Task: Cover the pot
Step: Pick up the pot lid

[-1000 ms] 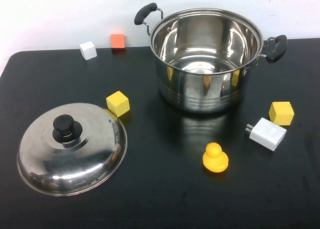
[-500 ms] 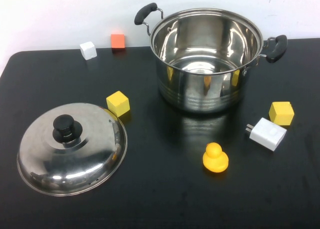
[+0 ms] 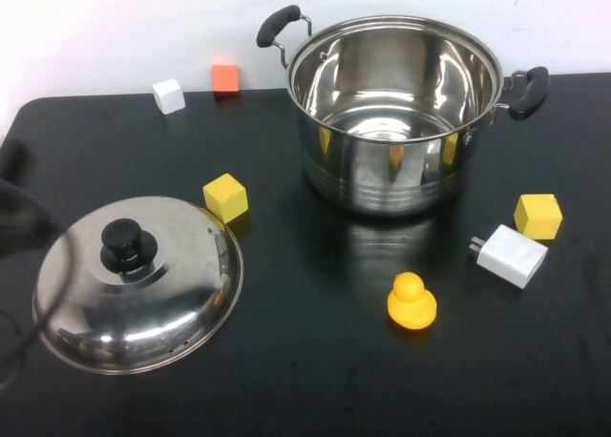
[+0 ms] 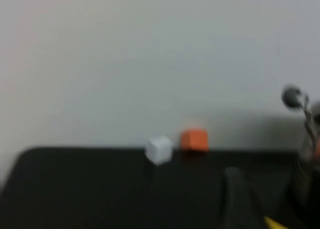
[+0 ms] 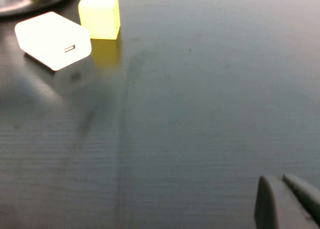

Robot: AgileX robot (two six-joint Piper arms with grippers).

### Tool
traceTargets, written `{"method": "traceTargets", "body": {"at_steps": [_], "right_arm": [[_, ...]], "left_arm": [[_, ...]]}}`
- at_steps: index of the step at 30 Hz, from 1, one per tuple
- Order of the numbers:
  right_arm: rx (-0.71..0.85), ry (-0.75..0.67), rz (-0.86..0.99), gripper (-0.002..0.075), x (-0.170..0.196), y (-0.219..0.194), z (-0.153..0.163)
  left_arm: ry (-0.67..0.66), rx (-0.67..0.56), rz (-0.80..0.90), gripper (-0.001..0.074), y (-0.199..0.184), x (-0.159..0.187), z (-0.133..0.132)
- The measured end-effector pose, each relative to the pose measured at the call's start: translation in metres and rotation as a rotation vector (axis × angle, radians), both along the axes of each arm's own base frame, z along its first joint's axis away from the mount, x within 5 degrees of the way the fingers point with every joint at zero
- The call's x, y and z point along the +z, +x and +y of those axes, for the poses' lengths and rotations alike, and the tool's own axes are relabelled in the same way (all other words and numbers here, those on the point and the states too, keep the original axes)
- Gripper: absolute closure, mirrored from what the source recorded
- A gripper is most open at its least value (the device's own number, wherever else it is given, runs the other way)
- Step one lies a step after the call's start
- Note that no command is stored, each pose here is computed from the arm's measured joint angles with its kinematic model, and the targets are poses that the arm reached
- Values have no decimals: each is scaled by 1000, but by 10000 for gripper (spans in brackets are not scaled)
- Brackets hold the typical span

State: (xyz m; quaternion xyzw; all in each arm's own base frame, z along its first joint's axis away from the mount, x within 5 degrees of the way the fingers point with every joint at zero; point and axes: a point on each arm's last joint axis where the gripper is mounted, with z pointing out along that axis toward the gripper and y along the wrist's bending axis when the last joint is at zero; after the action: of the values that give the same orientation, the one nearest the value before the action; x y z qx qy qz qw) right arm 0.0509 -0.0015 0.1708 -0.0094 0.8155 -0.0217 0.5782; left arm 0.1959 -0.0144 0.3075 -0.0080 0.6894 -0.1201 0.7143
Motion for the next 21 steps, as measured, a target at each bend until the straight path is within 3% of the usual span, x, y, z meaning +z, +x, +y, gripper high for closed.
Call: {"method": "traceTargets", "body": {"at_steps": [4,6,17,21], "right_arm": [[0,0,0,728,0,0,0],[0,0,0,728,0,0,0],[-1,2,0,728,0,0,0],[-1,2,0,728,0,0,0]], "left_arm": [[29,-95,130,281,21,-28,-9],[44,-139,194,230,29,-41,-12],[88,-206,356,196,57,-88,-19],[115,-212,401,239,65,-96,-24]]}}
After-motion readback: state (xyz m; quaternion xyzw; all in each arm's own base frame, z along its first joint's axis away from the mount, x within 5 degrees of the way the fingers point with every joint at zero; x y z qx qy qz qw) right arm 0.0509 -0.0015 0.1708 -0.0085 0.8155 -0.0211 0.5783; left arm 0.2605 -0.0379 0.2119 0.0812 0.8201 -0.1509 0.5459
